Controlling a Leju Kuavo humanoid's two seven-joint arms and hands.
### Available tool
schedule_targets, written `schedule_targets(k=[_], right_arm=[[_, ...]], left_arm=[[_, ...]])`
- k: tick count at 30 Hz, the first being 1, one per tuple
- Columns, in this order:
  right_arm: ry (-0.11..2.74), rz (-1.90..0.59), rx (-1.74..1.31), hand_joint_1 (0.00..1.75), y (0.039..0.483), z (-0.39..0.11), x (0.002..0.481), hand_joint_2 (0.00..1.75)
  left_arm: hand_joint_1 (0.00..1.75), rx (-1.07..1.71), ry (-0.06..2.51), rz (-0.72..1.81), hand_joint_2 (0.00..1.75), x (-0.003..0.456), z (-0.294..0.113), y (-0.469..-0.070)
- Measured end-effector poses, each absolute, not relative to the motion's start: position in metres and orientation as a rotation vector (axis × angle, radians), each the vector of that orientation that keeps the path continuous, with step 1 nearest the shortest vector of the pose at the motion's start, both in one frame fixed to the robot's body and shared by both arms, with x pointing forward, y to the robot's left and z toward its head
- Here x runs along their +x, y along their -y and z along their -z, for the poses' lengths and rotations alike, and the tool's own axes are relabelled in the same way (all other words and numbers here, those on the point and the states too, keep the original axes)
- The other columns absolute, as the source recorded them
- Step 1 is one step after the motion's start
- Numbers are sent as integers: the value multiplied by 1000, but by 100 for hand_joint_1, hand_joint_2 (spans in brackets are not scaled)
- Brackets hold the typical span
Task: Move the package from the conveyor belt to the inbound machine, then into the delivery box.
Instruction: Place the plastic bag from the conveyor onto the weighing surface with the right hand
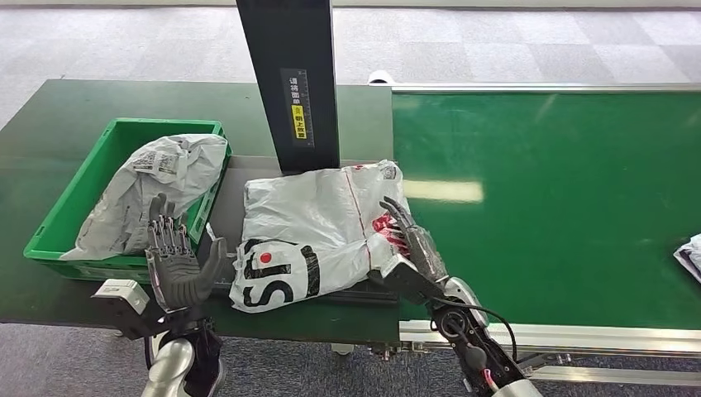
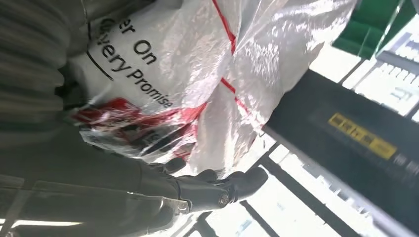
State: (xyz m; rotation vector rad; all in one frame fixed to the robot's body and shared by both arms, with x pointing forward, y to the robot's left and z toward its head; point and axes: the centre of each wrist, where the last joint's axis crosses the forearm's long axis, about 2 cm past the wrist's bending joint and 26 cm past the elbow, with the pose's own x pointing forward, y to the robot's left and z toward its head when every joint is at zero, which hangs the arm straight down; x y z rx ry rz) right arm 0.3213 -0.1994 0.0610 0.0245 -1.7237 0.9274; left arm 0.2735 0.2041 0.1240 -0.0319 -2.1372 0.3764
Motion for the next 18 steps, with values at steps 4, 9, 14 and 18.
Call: schedule_targets(k=[4, 9, 14, 18], right_arm=[[1726, -783, 67, 0, 212, -56, 310, 175], [1705, -662, 73, 0, 224, -52, 303, 175], [1714, -529, 184, 0, 234, -49, 293, 175], [1722, -496, 186, 0, 239, -49, 290, 175]], left_arm=[[0, -40, 2141, -359, 175, 272, -123, -203], [0, -32, 2147, -326, 175, 271, -123, -202], [0, -28, 2144, -272, 175, 269, -122, -199], [0, -32, 2143, -264, 175, 268, -121, -198]])
